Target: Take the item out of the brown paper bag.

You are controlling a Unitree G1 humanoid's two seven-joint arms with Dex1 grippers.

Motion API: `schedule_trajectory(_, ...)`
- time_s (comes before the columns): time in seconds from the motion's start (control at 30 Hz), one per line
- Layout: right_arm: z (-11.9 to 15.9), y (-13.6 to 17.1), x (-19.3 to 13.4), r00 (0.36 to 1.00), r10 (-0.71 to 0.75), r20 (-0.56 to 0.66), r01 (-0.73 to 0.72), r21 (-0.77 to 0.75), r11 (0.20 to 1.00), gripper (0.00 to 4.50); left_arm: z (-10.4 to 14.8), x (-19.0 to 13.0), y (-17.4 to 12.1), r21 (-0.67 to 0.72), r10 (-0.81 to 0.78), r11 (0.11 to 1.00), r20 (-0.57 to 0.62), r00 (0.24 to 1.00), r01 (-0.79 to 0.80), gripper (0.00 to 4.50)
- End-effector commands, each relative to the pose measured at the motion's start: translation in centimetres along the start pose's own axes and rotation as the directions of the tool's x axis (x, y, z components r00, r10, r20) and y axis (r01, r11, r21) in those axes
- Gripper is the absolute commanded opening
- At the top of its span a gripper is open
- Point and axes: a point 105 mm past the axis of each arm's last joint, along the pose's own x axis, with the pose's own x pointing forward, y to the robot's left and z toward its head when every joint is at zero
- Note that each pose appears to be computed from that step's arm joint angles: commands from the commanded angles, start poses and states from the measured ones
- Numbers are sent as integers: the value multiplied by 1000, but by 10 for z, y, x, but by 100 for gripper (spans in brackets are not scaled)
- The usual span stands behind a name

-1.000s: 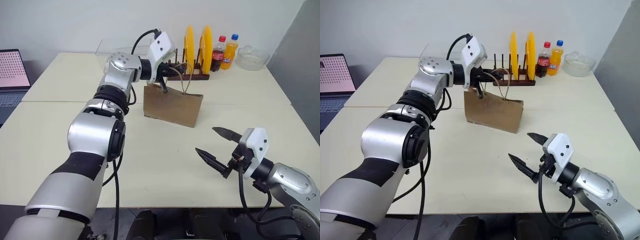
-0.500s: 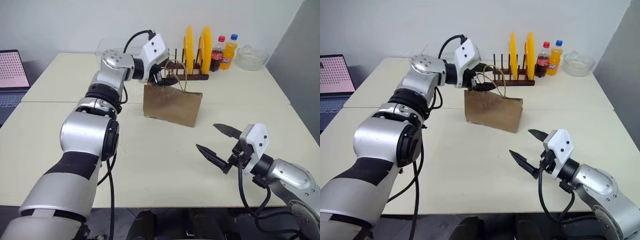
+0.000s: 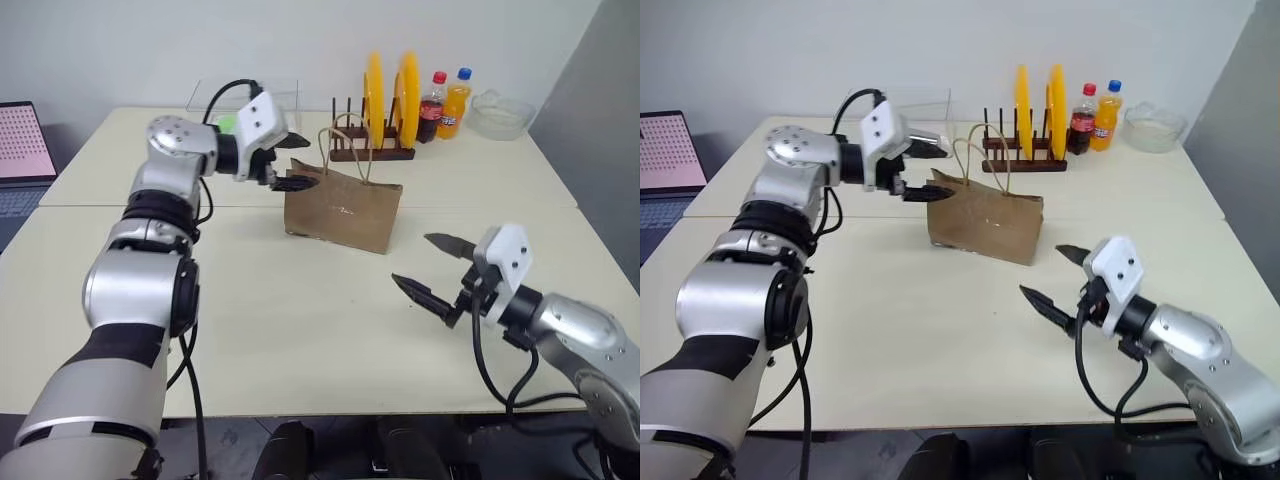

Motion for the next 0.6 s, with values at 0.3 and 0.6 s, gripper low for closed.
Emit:
schedule_trajectory(0.3,44,-58,42,999,37,29,-31,-185,982,281,22,-60,-88,-220,221,956,102,970,-195,388)
schedule_trajectory(0.6,40,-116,118,994,-39,-100,-7,-429,903,8,13,-62,-162,-391,282,883,-1,960,-259,388)
